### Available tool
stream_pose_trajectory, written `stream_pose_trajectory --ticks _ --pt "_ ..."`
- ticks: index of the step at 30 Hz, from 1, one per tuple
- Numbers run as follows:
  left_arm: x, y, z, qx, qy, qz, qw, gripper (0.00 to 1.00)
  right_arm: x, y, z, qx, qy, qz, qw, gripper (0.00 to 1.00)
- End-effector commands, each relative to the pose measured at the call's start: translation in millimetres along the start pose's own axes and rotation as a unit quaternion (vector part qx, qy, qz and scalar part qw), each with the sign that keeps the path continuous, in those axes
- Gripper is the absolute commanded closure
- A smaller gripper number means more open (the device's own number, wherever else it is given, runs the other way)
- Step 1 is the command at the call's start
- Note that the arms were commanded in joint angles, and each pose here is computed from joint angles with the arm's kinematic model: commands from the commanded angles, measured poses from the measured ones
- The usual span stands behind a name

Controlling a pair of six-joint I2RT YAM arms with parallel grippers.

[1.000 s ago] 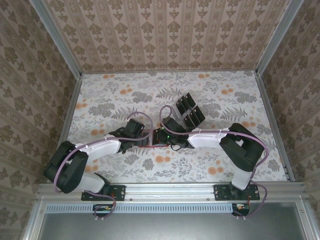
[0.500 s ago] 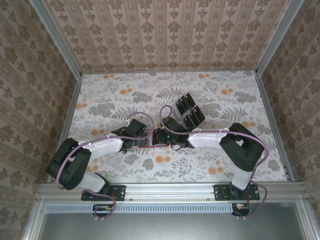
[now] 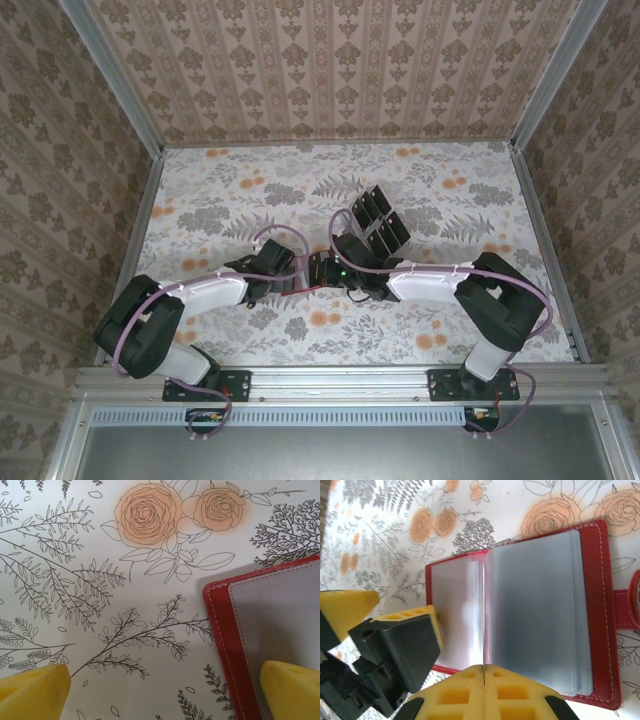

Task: Put the credit cards into the card holder
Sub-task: Insert the credit card into the card slot.

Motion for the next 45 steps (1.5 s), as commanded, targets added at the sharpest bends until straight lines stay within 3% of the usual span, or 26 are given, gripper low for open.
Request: stream_pose_trajectory --ticks 1,12,26,45 --pt "-5.7 -16.6 7.9 -0.009 0.032 0.03 0.999 0.0 4.7 4.8 0.7 -0.009 0.022 -0.041 0.999 1.0" --pt "-5.5 -19.2 11.1 -0.01 0.04 0.031 0.999 0.0 -7.2 2.0 -2.5 -0.002 0.053 -0.069 0.996 1.0" --pt "-6.3 -18.3 11.3 -0.008 0.043 0.032 0.999 0.0 -17.4 -0.1 -16.2 -0.009 0.044 -0.066 0.997 1.0" --pt "-6.7 -18.3 12.0 -0.007 0.051 0.034 0.998 0.0 -26.1 -9.3 -24.8 -0.029 0.086 -0.058 0.994 1.0"
Point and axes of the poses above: each hand's point on the last joint's axis, 136 mm out from that joint toward the fingers, its own x axis back along the fingers, its own z axis along the line the jaws close on, y = z × x, the point moved 10 cm from there along x, back along the fingers, and after that the axes turned 6 degrees about x, right-handed, at the moved point
